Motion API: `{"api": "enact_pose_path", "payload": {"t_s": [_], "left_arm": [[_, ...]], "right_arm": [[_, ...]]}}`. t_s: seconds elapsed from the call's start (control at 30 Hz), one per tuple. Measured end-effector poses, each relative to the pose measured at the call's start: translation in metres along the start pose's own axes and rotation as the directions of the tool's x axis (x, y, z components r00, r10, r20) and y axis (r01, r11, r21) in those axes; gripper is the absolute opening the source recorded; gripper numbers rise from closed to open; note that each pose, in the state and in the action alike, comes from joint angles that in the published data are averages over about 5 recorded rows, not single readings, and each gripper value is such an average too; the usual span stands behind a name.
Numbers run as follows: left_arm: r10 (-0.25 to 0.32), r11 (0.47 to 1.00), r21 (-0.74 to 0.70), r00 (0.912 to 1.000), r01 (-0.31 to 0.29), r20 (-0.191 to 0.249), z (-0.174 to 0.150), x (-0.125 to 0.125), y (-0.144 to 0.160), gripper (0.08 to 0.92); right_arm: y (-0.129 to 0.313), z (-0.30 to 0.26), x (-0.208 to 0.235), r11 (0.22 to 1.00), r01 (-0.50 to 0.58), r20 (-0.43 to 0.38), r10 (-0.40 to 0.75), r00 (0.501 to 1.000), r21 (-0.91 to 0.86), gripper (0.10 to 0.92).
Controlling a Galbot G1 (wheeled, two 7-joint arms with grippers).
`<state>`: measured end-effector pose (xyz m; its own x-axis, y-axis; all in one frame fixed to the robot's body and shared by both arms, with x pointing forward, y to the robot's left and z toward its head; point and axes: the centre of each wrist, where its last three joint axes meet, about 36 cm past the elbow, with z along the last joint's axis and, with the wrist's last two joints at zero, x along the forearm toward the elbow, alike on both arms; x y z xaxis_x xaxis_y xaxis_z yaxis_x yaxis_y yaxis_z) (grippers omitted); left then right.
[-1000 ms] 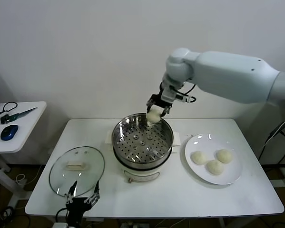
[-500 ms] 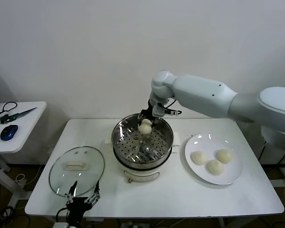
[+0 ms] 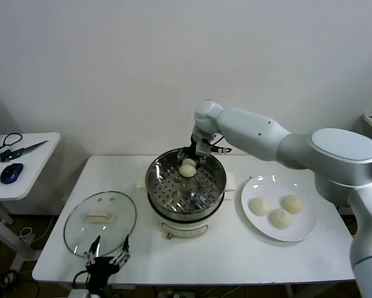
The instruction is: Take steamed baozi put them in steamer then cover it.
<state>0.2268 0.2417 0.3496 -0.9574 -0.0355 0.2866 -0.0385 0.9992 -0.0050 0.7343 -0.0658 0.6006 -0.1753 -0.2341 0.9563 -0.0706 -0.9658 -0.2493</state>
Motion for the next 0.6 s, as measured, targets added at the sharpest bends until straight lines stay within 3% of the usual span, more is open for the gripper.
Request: {"api": "enact_pose_path", "payload": {"t_s": [0.33,0.47,0.6], "left_arm": [[0.002,1.0,0.004,1.0,-0.002,0.007,-0.003,0.002,-0.004,0.823],[0.003,1.0,0.005,1.0,-0.003,0.009,-0.004,0.003,-0.005,0.823],[0.004,1.0,0.006,0.9999,-0.004,0.015,-0.004,0.003,-0.005,0.823]], "right_arm": [[0.011,0.014,0.065,0.994,-0.011,0.022,0.013,1.0,-0.11,0.823],[0.042,0.023,0.108,0.96,-0.005,0.022,0.011,1.0,-0.281,0.823],[0.094,0.026,0.137,0.87,0.007,0.008,-0.003,1.0,-0.493,0.823]]}}
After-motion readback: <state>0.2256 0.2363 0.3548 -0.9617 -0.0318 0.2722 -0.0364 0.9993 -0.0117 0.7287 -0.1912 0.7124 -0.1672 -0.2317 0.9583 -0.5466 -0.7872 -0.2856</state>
